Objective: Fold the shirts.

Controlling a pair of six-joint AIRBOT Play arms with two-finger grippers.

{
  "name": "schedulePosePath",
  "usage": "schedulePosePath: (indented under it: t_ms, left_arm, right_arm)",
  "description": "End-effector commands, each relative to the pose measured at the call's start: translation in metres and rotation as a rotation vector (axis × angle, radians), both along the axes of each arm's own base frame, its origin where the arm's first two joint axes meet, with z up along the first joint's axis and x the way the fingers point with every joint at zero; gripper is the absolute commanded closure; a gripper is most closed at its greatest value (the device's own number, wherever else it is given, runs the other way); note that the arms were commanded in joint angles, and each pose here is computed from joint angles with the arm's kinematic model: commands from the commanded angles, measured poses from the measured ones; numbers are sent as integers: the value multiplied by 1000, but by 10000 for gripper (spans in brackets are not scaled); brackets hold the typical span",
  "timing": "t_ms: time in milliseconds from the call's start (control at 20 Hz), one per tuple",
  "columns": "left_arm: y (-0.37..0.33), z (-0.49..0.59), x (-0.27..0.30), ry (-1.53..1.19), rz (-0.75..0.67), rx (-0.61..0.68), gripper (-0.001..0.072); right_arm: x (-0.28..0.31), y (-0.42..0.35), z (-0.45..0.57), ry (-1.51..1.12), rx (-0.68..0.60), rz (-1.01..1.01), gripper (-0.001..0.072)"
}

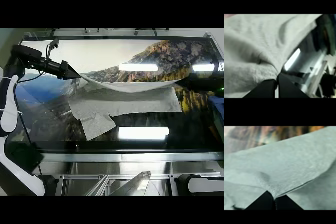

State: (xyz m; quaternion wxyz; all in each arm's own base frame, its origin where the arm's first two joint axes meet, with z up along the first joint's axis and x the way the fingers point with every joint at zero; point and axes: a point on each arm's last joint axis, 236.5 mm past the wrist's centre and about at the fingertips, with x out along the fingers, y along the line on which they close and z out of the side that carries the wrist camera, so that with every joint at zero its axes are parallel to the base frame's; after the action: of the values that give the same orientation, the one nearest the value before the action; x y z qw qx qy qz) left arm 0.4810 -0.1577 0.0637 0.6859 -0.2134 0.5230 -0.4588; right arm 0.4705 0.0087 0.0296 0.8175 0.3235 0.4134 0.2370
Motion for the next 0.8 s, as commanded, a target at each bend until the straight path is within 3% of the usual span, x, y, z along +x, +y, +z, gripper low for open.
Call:
schedulePosePath:
  t_ms: [0, 300, 400, 550, 650, 750]
  left_arm:
    - [-30, 96, -46, -183, -163, -144, 689]
    - [-81, 256, -200, -622, -430, -142, 688]
    - [-88, 315, -266, -804, -467, -208, 686]
    - [-71, 368, -325, -1048, -359, -158, 685]
    - [-51, 386, -320, -1114, -187, -88, 685]
    - [-28, 382, -295, -1047, -60, -30, 685]
  right_arm:
    - [-23, 35, 76, -166, 64, 131, 701]
    - [-127, 75, 246, -615, -172, 125, 702]
    - [-176, 76, 301, -812, -362, 9, 701]
    - [-253, 59, 389, -1131, -565, -299, 701]
    - [-277, 54, 409, -1196, -587, -388, 702]
    - [-254, 49, 392, -1104, -539, -361, 701]
